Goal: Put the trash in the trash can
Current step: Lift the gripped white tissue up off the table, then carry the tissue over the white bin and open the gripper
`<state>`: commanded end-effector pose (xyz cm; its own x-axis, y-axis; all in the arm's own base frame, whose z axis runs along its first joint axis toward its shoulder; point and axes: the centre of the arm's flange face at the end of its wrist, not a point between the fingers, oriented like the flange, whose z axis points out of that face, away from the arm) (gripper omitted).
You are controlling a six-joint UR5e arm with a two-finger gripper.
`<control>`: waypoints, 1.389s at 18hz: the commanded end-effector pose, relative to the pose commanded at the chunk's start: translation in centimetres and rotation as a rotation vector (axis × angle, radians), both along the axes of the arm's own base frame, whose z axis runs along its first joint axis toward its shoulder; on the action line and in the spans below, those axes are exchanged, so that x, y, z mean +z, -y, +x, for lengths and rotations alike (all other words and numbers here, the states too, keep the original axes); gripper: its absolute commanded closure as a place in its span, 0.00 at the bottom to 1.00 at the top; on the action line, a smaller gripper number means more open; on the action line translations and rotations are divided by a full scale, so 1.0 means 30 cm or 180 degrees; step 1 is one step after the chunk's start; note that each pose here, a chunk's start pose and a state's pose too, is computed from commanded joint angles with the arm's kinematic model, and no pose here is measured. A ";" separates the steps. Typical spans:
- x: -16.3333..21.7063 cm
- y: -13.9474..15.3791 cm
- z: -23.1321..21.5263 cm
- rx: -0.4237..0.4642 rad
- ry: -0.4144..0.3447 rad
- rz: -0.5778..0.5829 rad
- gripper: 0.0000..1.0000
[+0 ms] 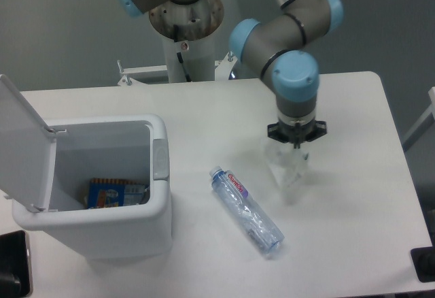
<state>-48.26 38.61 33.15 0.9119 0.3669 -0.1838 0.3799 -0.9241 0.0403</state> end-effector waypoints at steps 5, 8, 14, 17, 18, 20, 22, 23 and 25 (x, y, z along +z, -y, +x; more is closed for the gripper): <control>0.229 -0.039 -0.056 0.0109 0.0140 0.0783 0.93; 0.388 -0.012 -0.017 0.0337 0.0137 0.1276 0.93; 0.636 -0.073 0.033 0.0578 0.0268 0.2149 0.93; 0.728 -0.091 0.055 0.0783 0.0380 0.2478 0.93; 0.756 -0.095 0.070 0.0821 0.0439 0.2587 0.93; 0.811 -0.096 0.110 0.0899 0.0539 0.2766 0.93; 0.852 -0.103 0.152 0.0970 0.0575 0.2838 0.93; 0.867 -0.098 0.170 0.1014 0.0581 0.2852 0.93; 0.886 -0.112 0.219 0.1071 0.0626 0.2870 0.93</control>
